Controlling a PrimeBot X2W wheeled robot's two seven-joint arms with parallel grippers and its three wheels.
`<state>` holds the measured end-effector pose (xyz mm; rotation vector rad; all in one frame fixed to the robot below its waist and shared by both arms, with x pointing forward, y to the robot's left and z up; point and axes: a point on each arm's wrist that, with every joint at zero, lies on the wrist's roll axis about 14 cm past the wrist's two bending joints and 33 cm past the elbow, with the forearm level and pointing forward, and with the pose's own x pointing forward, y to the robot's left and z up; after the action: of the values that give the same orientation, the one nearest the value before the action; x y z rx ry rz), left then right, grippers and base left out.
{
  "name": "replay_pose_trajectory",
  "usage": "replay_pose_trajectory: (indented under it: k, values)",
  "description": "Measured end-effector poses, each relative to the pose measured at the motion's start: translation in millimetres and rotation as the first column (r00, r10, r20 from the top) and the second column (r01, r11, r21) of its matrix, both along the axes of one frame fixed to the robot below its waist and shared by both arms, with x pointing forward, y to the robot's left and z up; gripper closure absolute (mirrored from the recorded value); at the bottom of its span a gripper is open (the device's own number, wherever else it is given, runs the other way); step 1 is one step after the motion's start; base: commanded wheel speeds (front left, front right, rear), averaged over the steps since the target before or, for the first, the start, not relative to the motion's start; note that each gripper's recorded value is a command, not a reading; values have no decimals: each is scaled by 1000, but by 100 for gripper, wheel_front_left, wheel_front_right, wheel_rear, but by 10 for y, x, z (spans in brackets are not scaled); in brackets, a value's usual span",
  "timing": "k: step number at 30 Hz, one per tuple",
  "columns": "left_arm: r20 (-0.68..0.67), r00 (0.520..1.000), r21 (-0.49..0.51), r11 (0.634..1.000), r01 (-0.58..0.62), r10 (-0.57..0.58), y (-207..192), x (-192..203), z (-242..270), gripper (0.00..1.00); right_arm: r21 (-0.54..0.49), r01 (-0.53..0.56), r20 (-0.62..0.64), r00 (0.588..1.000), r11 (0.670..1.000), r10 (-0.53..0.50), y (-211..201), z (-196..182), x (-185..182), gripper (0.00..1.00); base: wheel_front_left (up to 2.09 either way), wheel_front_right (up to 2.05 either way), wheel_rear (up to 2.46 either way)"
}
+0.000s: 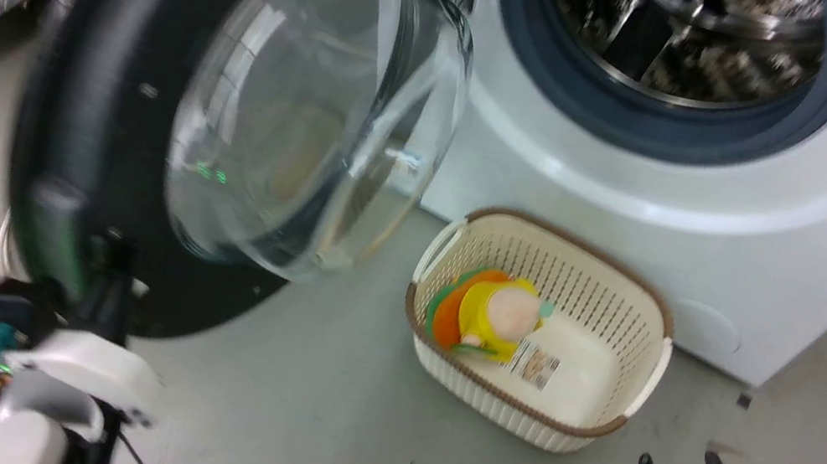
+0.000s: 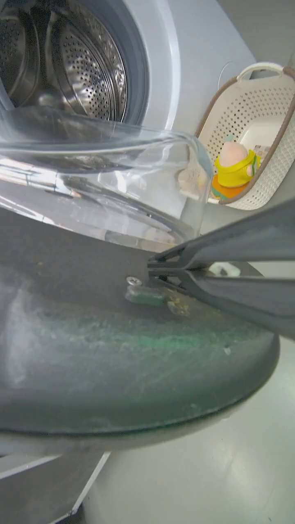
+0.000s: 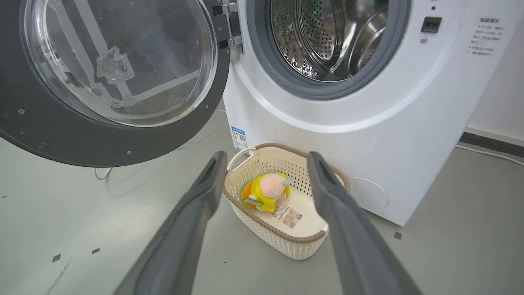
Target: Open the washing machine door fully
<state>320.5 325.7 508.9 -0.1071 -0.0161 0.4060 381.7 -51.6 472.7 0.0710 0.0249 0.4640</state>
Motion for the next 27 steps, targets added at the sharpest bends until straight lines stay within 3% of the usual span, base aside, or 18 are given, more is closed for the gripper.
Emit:
replay_pose_trajectory:
  k: [15,27]
  values:
    - [-135,967,136,971,-196,214,1261,352,-60,100,-42,-6,-103,995,999,1,44,-563,347,0,0,0,0]
    - [-155,960,143,967,-213,234,1484,576,-92,100,-52,24,-115,993,998,-29,-54,-631,389,0,0,0,0]
